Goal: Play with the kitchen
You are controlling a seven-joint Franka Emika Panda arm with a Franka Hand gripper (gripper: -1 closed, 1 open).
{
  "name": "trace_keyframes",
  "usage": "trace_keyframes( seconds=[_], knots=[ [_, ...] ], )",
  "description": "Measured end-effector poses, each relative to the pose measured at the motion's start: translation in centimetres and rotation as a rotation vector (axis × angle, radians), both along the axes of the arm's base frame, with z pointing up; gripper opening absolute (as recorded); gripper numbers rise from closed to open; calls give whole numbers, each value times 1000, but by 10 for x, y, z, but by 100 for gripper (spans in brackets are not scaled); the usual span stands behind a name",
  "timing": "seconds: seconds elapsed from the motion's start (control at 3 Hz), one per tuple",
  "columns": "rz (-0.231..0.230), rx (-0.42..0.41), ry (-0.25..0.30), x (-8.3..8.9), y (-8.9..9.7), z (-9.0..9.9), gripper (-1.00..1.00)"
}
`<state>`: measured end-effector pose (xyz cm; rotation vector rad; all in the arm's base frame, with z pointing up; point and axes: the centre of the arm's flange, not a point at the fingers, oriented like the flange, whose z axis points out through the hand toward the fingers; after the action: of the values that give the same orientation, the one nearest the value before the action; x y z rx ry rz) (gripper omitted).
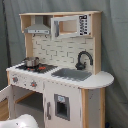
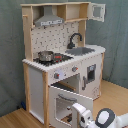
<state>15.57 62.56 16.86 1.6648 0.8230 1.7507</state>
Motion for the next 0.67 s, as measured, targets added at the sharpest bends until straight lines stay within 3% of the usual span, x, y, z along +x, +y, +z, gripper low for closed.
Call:
trace_keyframes(
  seconds=[0.33, 0.67],
  knots=[
    [-70, 76, 42, 2, -9, -9, 100],
    [-158, 113, 50, 23, -42, -18, 100]
  ],
)
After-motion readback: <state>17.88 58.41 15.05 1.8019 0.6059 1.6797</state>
